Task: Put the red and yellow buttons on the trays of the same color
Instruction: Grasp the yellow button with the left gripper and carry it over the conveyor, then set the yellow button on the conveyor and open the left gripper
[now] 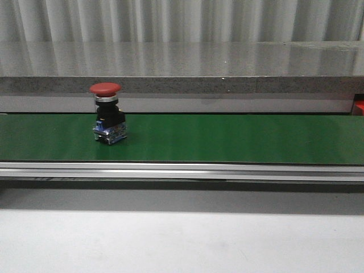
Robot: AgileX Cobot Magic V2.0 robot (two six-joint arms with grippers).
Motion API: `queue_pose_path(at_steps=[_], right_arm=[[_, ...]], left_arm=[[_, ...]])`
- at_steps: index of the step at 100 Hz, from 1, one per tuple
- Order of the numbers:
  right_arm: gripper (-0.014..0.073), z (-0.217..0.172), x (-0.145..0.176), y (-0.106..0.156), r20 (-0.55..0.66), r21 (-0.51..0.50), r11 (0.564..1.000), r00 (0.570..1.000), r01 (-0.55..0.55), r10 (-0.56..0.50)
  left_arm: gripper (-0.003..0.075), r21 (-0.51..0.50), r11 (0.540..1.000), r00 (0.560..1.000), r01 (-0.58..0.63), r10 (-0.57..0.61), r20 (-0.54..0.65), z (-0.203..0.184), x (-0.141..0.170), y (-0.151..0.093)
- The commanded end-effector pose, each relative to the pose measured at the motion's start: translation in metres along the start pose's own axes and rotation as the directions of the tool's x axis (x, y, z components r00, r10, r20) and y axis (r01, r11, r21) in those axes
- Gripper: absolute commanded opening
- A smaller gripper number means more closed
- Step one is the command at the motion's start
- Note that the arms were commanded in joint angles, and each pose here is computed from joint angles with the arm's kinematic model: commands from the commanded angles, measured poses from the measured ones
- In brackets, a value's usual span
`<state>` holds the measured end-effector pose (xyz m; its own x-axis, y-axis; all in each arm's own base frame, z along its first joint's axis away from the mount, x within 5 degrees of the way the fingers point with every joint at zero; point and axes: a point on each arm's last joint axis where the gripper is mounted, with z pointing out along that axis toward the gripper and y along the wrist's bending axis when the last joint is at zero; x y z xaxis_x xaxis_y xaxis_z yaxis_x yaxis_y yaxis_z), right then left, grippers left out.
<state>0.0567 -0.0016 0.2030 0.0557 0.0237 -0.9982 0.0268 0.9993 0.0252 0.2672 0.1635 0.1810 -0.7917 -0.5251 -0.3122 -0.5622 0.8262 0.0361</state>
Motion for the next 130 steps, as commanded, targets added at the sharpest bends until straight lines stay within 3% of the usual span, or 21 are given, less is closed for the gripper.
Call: queue_pose_path(at_steps=[1, 4, 18, 32, 50, 72, 88, 112, 130], right_arm=[[-0.0068, -0.002, -0.015, 0.000, 0.115, 0.004, 1.000, 0.993, 0.007, -0.008], [-0.0068, -0.002, -0.015, 0.000, 0.115, 0.004, 1.000, 0.993, 0.007, -0.008], [-0.0068, -0.002, -0.015, 0.000, 0.115, 0.004, 1.000, 0.993, 0.007, -0.008], [-0.0068, -0.002, -0.015, 0.000, 0.115, 0.004, 1.000, 0.993, 0.007, -0.008], [-0.0068, -0.002, -0.015, 0.000, 0.115, 0.004, 1.000, 0.993, 0.007, -0.008], [-0.0068, -0.002, -0.015, 0.000, 0.115, 0.004, 1.000, 0.993, 0.007, -0.008], [-0.0068, -0.002, -0.015, 0.000, 0.115, 0.004, 1.000, 0.993, 0.007, -0.008], [-0.0068, -0.002, -0.015, 0.000, 0.115, 0.004, 1.000, 0.993, 0.007, -0.008], [-0.0068, -0.002, -0.015, 0.000, 0.115, 0.004, 1.000, 0.993, 0.007, -0.008]], left_arm=[[0.0028, -0.008, 1.000, 0.996, -0.001, 0.002, 0.091, -0.030, -0.012, 0.003], [-0.0023, -0.009, 1.000, 0.995, 0.000, 0.001, 0.096, -0.035, -0.011, 0.003], [-0.0020, 0.000, 1.000, 0.981, 0.009, -0.009, 0.195, -0.079, -0.009, 0.004], [-0.0020, 0.035, 0.999, 0.938, -0.027, 0.013, 0.346, -0.133, 0.002, -0.006], [-0.0020, 0.068, 0.987, 0.899, -0.145, 0.103, 0.426, -0.187, 0.011, -0.030], [-0.0020, 0.114, 0.946, 0.849, -0.304, 0.215, 0.482, -0.222, 0.011, -0.068], [-0.0020, 0.139, 0.911, 0.833, -0.389, 0.282, 0.476, -0.221, 0.009, -0.096], [-0.0020, 0.157, 0.865, 0.828, -0.477, 0.383, 0.409, -0.185, -0.003, -0.141], [-0.0020, 0.159, 0.853, 0.837, -0.497, 0.423, 0.348, -0.158, -0.010, -0.160]])
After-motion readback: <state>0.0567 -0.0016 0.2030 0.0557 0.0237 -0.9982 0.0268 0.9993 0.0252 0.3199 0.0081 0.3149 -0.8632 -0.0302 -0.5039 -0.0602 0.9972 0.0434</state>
